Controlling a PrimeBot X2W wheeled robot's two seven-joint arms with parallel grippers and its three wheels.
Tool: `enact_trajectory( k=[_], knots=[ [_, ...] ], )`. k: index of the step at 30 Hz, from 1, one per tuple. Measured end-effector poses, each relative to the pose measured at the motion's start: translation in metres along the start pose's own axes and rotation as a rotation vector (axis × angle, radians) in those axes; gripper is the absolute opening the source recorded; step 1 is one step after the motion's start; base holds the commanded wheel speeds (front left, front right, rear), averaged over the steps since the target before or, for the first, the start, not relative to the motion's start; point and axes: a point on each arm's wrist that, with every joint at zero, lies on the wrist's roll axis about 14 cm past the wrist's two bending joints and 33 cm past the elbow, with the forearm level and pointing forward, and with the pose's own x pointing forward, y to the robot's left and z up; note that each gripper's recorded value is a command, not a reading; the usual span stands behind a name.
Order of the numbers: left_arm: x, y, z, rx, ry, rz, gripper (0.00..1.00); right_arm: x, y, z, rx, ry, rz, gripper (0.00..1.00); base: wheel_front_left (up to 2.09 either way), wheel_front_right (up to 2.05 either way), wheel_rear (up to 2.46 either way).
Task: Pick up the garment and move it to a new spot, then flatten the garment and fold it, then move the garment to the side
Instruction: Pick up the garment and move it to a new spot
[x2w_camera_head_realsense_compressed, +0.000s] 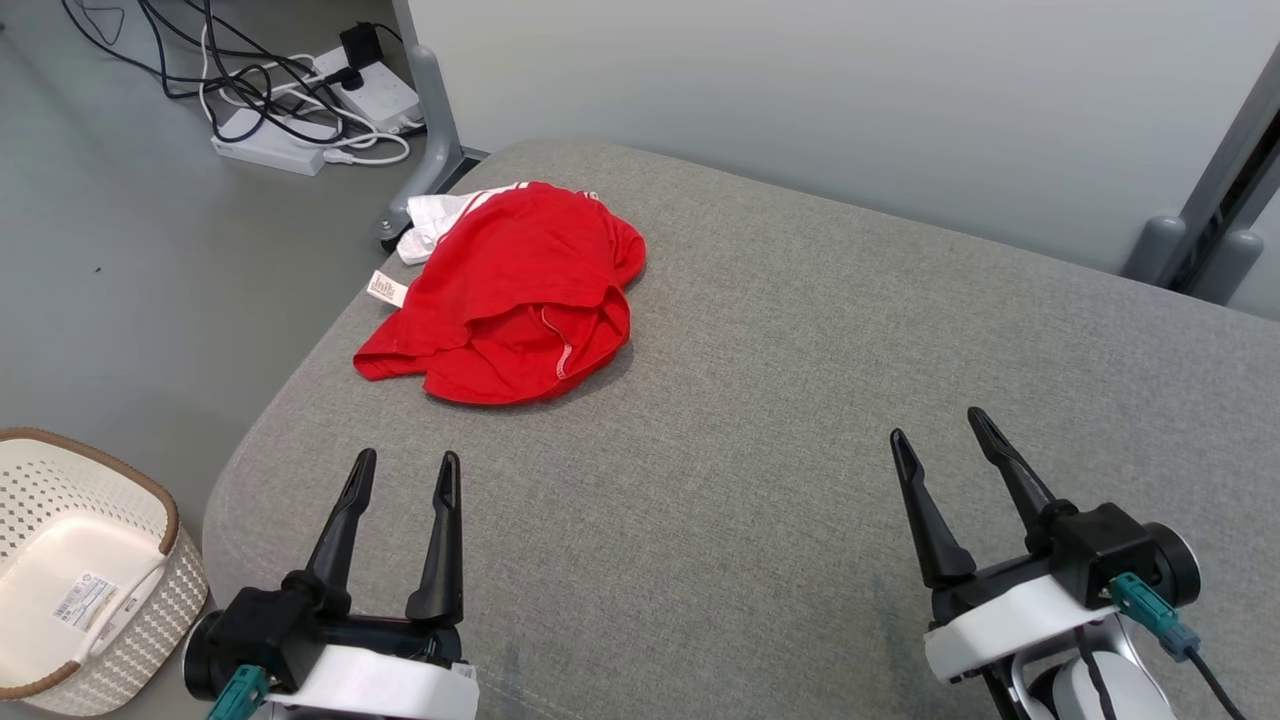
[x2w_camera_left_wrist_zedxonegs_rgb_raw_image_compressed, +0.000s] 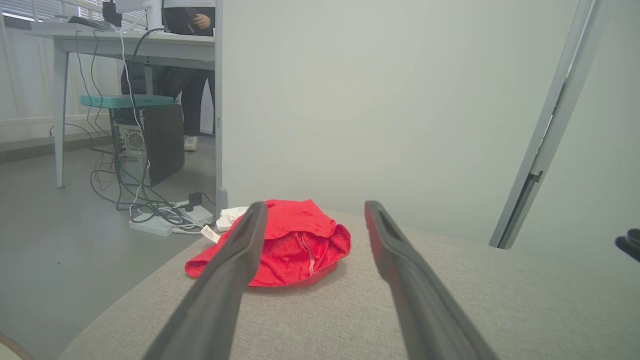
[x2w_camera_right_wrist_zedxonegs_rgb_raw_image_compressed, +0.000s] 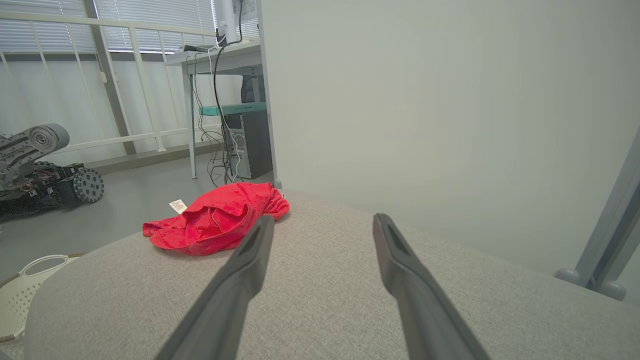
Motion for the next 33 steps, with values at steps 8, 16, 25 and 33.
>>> enact_trajectory(
  k=[8, 16, 25, 33],
  knots=[
    [0.006, 0.010, -0.004, -0.001, 0.013, 0.018, 1.00, -0.003, -0.003, -0.004, -0.020, 0.008, -0.003, 1.00, 0.00, 0.00, 0.00],
    [0.050, 0.019, -0.012, 0.052, 0.042, 0.004, 1.00, 0.015, -0.020, -0.002, -0.058, -0.006, -0.013, 1.00, 0.00, 0.00, 0.00],
    [0.128, 0.025, -0.059, 0.110, 0.215, -0.044, 1.00, 0.040, -0.048, 0.010, -0.073, -0.044, -0.024, 1.00, 0.00, 0.00, 0.00],
    [0.186, 0.012, -0.122, 0.080, 0.488, -0.076, 1.00, 0.043, -0.080, 0.005, -0.085, -0.032, -0.066, 1.00, 0.00, 0.00, 0.00]
  ],
)
